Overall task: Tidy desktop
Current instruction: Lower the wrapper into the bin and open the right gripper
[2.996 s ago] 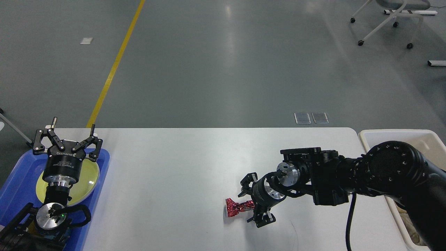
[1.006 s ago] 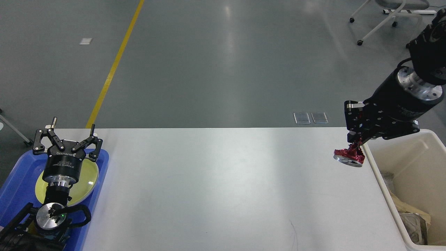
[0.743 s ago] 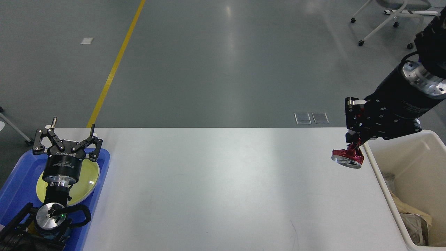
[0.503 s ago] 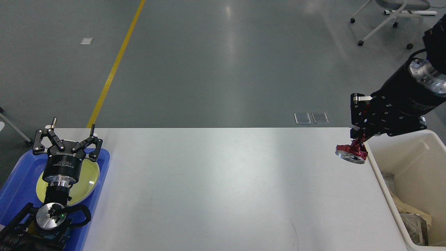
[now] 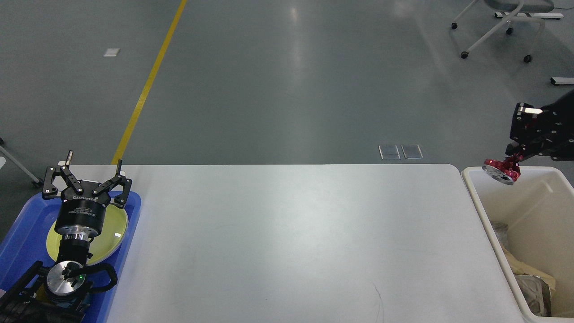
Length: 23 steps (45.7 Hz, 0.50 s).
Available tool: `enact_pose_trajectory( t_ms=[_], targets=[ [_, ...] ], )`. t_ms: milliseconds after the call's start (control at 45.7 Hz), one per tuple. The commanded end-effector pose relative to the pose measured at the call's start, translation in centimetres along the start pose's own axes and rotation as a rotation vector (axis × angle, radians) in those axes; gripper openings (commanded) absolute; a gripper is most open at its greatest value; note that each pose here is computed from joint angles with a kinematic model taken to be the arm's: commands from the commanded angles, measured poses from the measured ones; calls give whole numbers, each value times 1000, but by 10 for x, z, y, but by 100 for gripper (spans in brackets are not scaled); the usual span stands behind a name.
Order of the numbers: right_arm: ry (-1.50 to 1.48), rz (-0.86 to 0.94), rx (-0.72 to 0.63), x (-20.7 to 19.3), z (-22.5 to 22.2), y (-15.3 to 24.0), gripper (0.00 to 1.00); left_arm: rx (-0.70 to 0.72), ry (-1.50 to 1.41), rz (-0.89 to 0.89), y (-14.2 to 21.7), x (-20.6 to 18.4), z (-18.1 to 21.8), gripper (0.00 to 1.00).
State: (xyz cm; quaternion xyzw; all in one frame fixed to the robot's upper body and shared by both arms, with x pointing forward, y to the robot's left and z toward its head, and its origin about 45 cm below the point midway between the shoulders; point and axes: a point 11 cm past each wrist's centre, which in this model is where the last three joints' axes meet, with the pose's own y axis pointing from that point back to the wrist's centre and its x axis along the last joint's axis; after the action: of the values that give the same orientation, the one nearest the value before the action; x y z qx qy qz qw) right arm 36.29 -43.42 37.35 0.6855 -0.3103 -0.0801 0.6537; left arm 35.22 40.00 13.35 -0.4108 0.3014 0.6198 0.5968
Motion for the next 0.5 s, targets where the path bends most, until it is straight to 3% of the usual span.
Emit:
enact_pose_trajectory(
  t_ms=[0,306,481],
  targets=[
    [-47,31,-51,12,42,-35,0,-1,0,0,0,0,0,96],
    [-156,100,-185,-8,134,-169,0,0,-1,0,0,0,0,96],
    [-158,226,-227,-33,158,-232,0,-1,0,0,0,0,0,96]
  ],
)
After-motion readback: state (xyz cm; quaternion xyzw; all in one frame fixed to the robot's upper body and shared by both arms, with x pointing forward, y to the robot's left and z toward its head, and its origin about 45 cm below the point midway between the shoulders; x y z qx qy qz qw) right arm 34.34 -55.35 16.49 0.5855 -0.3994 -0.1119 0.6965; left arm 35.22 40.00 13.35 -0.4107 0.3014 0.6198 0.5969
